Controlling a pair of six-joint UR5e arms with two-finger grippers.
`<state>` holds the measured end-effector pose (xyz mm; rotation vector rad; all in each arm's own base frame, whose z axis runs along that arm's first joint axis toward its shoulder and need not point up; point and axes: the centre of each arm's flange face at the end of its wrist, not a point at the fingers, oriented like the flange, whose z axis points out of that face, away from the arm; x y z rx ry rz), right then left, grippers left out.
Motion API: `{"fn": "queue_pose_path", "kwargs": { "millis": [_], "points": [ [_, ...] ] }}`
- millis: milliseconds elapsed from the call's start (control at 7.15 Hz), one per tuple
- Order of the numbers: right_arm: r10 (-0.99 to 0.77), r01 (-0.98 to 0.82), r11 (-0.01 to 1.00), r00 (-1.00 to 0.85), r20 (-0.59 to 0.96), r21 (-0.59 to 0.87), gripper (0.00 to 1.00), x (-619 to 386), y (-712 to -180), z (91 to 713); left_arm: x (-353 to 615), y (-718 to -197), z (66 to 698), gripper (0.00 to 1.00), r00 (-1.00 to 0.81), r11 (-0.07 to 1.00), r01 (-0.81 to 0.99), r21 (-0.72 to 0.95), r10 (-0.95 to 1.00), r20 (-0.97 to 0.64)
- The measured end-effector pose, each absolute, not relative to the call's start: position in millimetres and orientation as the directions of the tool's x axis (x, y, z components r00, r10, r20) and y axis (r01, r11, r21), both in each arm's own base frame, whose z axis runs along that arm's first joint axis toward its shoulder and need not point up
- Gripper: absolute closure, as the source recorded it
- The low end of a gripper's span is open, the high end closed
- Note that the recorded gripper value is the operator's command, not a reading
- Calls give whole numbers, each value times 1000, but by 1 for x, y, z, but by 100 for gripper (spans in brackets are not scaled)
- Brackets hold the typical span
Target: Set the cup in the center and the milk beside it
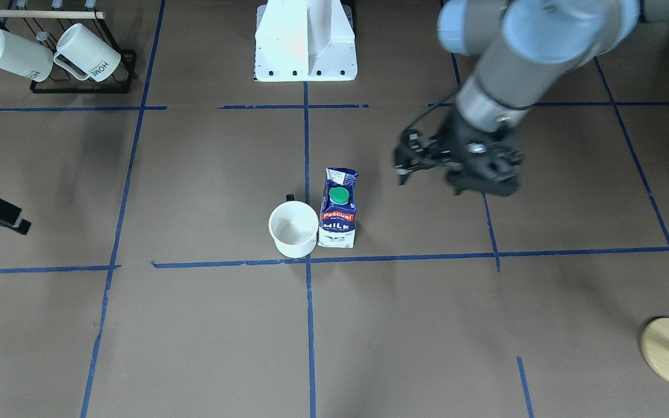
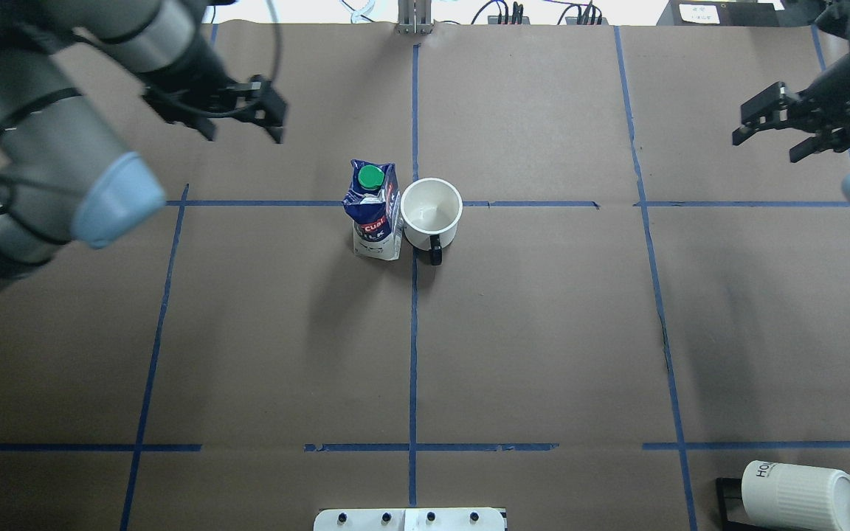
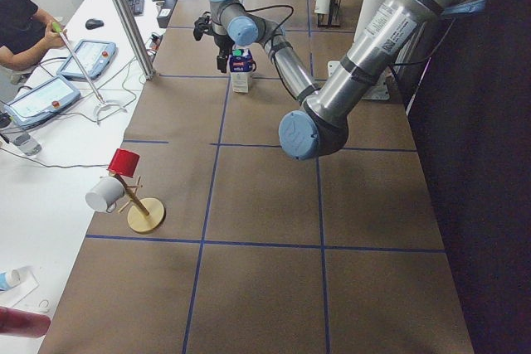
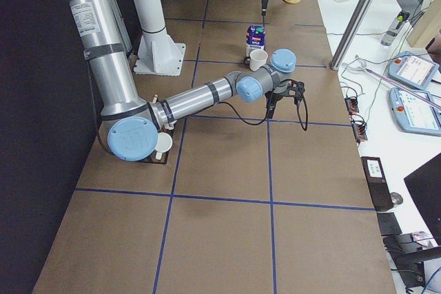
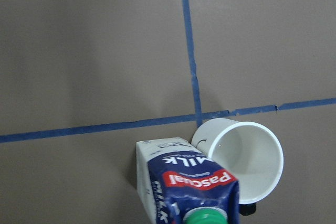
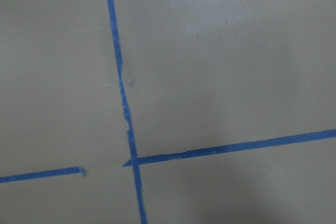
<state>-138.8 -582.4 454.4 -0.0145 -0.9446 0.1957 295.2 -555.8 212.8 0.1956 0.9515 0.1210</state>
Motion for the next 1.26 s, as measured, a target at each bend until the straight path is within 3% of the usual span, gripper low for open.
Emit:
{"fn": "queue_pose_path", "kwargs": {
  "millis": [419,839,1258],
  "points": [
    [79,-137,990,629,773,10,0,-20,-582,534,115,-566,393,0,646,916,-176,361,384,-660],
    [-95,28,994,676,731,104,0,88,-563,606,-51,-585,571,0,651,894,-266,360,443,-616],
    [-149,80,988,670,728,129,0,110,-547,629,-93,-580,600,0,672,938,-198,285,342,-657]
  ]
}}
